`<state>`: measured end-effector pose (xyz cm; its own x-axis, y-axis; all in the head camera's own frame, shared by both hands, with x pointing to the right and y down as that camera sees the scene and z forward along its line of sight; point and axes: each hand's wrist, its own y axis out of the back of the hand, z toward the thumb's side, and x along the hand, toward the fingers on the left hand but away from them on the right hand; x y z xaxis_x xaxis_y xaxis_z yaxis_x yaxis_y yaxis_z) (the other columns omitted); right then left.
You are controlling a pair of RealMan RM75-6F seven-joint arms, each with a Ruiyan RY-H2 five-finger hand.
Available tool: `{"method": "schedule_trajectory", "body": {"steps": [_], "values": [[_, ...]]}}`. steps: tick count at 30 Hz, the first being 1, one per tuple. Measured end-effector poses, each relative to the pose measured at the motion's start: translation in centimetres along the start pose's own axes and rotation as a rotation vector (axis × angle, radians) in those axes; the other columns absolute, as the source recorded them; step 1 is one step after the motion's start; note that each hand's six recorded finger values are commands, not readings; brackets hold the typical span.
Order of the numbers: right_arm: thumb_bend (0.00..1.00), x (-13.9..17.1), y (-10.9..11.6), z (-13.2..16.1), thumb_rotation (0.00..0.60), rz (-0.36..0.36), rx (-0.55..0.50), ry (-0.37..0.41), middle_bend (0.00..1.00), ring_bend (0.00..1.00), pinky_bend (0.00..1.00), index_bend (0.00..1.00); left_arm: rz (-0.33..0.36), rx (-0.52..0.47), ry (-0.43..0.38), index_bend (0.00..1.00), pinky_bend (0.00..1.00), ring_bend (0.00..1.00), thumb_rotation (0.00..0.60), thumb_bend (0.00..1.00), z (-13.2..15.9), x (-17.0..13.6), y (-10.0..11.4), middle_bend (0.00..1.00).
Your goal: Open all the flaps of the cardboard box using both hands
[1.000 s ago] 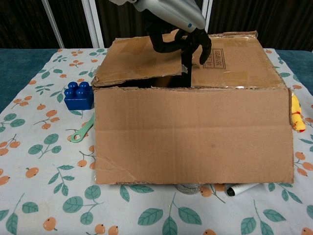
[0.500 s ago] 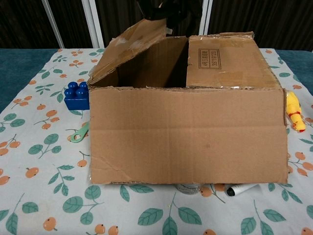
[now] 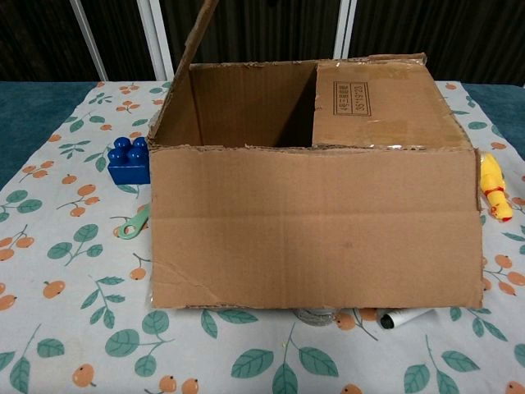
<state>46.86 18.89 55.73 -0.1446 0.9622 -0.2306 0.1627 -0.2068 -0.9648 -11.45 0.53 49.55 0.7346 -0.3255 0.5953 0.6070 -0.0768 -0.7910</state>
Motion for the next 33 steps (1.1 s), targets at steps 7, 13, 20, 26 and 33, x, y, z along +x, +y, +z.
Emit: {"method": "schedule_trajectory", "body": {"steps": [7,13,20,26,33], "values": [[0.45,0.0,-0.1,0.0,0.6,0.001,0.002,0.004,0.0,0.0,0.21,0.0,-0.024,0.0,0.056,0.31,0.42,0.37,0.6,0.86,-1.5,-3.6,-0.8,0.52],[0.45,0.0,0.0,0.1,0.6,0.002,0.003,0.007,0.0,0.0,0.21,0.0,-0.076,-0.013,0.113,0.31,0.42,0.37,0.6,0.86,-2.6,-7.2,-3.0,0.52],[0.46,0.0,0.0,0.1,0.6,0.001,0.005,0.006,0.0,0.0,0.21,0.0,-0.133,-0.025,0.175,0.31,0.42,0.37,0.6,0.86,-3.4,-11.6,-5.3,0.52],[0.47,0.1,-0.1,0.2,0.6,0.005,0.008,0.012,0.0,0.0,0.21,0.0,-0.162,-0.075,0.229,0.3,0.41,0.37,0.6,0.84,-3.6,-15.0,-7.6,0.5],[0.47,0.0,0.1,0.2,0.6,0.003,0.01,0.014,0.0,0.0,0.21,0.0,-0.122,-0.202,0.288,0.17,0.26,0.22,0.6,0.76,-2.8,-17.1,-10.9,0.33]]}}
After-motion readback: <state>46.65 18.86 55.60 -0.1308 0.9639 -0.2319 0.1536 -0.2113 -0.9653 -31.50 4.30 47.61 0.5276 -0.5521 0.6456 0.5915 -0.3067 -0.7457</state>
